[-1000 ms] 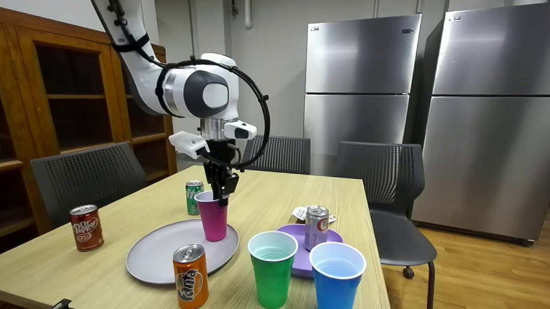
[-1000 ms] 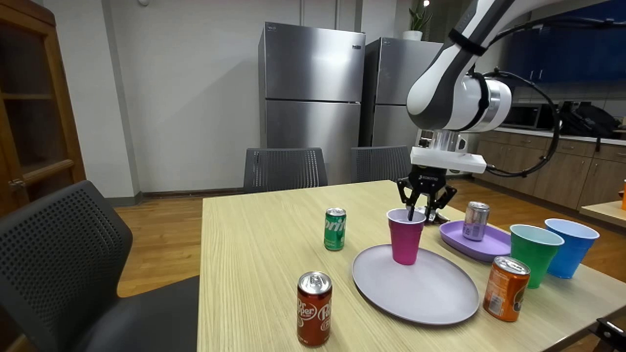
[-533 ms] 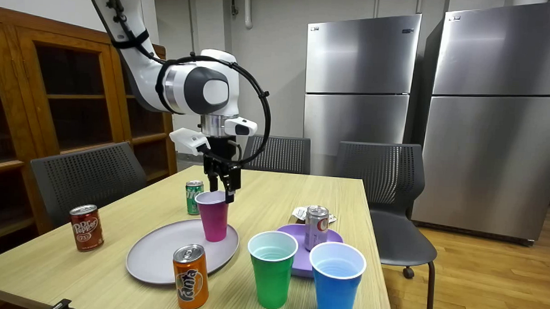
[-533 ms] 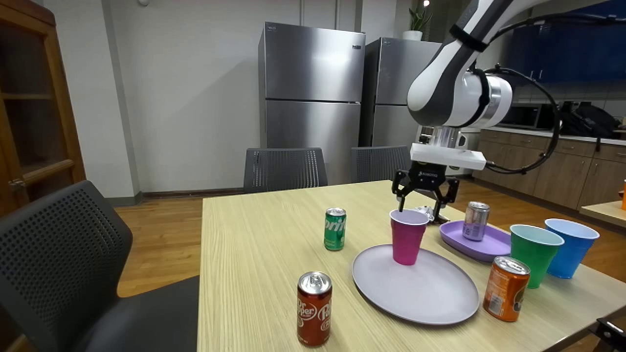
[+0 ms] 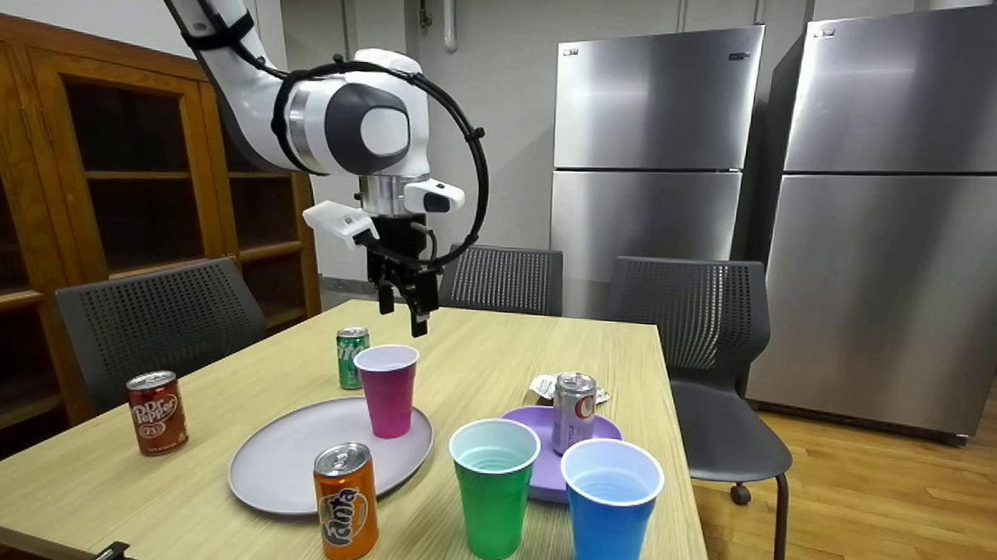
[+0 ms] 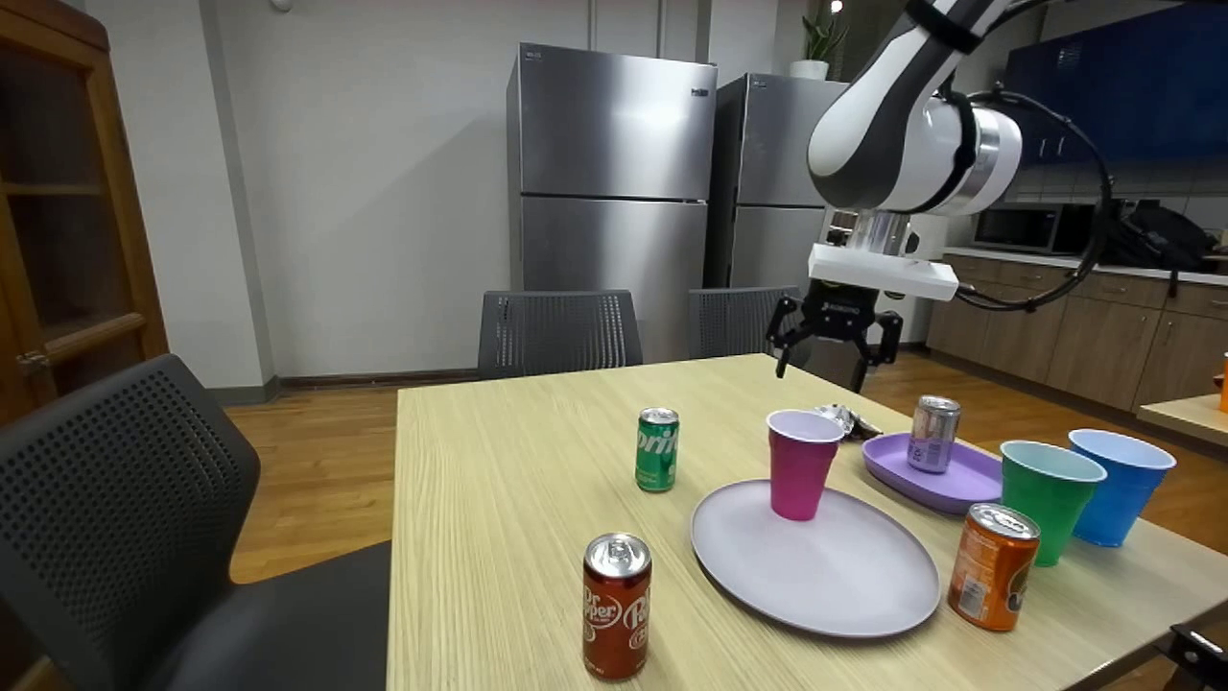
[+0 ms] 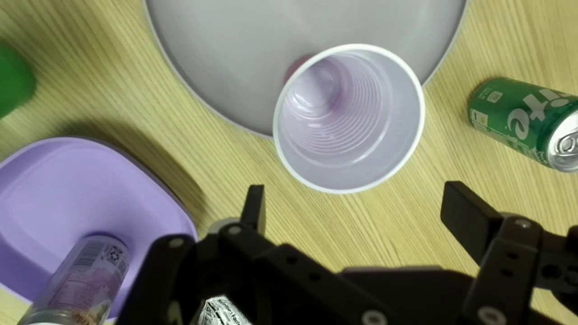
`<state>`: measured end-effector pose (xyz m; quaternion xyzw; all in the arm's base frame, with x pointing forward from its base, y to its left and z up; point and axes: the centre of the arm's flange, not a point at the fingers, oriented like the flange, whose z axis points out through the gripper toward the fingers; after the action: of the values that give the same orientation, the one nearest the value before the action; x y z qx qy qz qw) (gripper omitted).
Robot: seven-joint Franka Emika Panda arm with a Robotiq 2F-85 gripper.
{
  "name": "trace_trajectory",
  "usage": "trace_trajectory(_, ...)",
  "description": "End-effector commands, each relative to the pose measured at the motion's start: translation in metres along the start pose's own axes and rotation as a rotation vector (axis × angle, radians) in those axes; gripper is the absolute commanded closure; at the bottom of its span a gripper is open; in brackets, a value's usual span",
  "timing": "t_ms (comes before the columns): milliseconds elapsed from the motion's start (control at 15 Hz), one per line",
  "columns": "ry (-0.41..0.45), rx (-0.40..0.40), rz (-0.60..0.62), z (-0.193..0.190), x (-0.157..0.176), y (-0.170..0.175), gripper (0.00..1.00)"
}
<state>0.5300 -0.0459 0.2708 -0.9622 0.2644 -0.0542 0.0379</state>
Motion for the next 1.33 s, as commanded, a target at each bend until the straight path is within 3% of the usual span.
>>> trace_trajectory(0, 0.019, 0.038, -0.028, -0.023, -0.013, -0.007, 0.00)
trace_trajectory(600, 0.012, 0.057, -0.175, -0.038, -0.028, -0.061, 0.00)
trace_trajectory(667, 0.030, 0.043, -0.127, -0.026, -0.023, -0.053, 0.00)
trace_trajectory(1267, 0.045, 0.025, -0.166, -0.024, -0.027, -0.060, 0.00)
